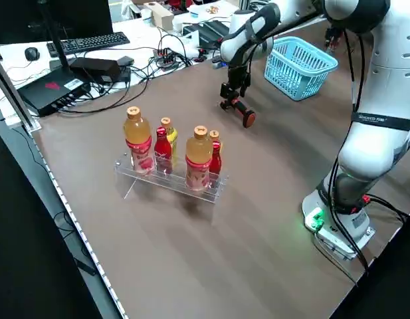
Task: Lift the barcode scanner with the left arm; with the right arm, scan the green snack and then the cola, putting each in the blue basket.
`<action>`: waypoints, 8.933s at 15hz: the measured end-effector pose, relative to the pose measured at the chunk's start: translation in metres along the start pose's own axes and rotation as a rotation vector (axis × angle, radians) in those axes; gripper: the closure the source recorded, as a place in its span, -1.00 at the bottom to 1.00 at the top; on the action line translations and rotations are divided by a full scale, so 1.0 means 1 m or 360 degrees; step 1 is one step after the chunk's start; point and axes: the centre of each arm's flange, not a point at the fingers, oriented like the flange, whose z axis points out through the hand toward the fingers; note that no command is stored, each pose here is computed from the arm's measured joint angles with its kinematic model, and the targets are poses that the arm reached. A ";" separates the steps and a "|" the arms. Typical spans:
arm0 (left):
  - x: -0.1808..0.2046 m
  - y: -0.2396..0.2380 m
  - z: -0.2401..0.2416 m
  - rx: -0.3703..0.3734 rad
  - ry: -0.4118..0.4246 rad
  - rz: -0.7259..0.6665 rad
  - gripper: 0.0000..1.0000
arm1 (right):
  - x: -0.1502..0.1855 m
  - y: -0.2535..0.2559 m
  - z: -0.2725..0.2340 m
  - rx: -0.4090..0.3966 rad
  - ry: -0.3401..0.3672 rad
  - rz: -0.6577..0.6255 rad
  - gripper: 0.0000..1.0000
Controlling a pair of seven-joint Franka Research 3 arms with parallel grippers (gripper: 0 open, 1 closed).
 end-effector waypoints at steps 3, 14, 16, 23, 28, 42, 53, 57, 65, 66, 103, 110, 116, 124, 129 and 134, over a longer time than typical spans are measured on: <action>-0.004 0.007 0.011 0.0001 -0.0027 0.0018 -1.00 | 0.015 0.008 0.023 0.0070 0.0049 0.0074 -0.43; -0.006 0.011 0.045 0.0019 -0.0035 0.0071 -0.97 | 0.031 0.001 0.044 0.0071 0.0127 0.0080 -0.06; -0.005 0.011 0.045 0.0019 -0.0033 0.0071 -0.79 | 0.036 0.001 0.046 0.0066 0.0195 0.0080 -0.06; -0.005 0.011 0.045 0.0019 -0.0031 0.0073 0.31 | 0.041 -0.014 0.055 0.0066 0.0244 0.0053 0.49; -0.004 0.011 0.044 0.0019 -0.0028 0.0071 0.31 | 0.041 -0.015 0.054 0.0077 0.0242 0.0135 0.66; 0.004 0.035 -0.130 0.0073 -0.0090 0.0032 0.31 | 0.019 -0.083 -0.011 0.0389 0.0098 0.0179 0.66; -0.007 0.107 -0.241 -0.0442 -0.0358 -0.0080 0.31 | -0.040 -0.165 -0.156 0.1076 -0.0010 0.0291 0.66; -0.024 0.158 -0.256 -0.0621 -0.0430 -0.0070 0.31 | -0.056 -0.213 -0.156 0.1313 -0.0130 0.0298 0.66; -0.030 0.194 -0.277 -0.1210 -0.0659 -0.0147 0.31 | -0.067 -0.261 -0.148 0.1537 -0.0187 0.0356 0.66; -0.027 0.197 -0.281 -0.1266 -0.0667 -0.0155 0.31 | -0.067 -0.266 -0.145 0.1537 -0.0173 0.0365 0.66; 0.011 0.226 -0.251 -0.1337 -0.0672 -0.0235 0.31 | -0.062 -0.262 -0.139 0.1516 -0.0146 0.0382 0.68; 0.013 0.195 -0.247 -0.0827 -0.0466 -0.0189 0.31 | -0.060 -0.267 -0.086 0.1159 -0.0135 0.0270 0.68; 0.012 0.196 -0.247 -0.0790 -0.0448 -0.0176 0.31 | -0.064 -0.277 -0.062 0.0990 -0.0133 0.0189 0.68; 0.012 0.194 -0.248 -0.0770 -0.0433 -0.0172 0.31 | -0.057 -0.290 -0.048 0.0979 0.0025 0.0220 0.52; 0.012 0.194 -0.248 -0.0770 -0.0433 -0.0172 0.31 | -0.051 -0.284 -0.056 0.0986 0.0056 0.0224 0.02; 0.010 0.198 -0.247 -0.0768 -0.0436 -0.0161 0.31 | -0.029 -0.236 -0.086 0.0916 0.0185 0.0247 -0.05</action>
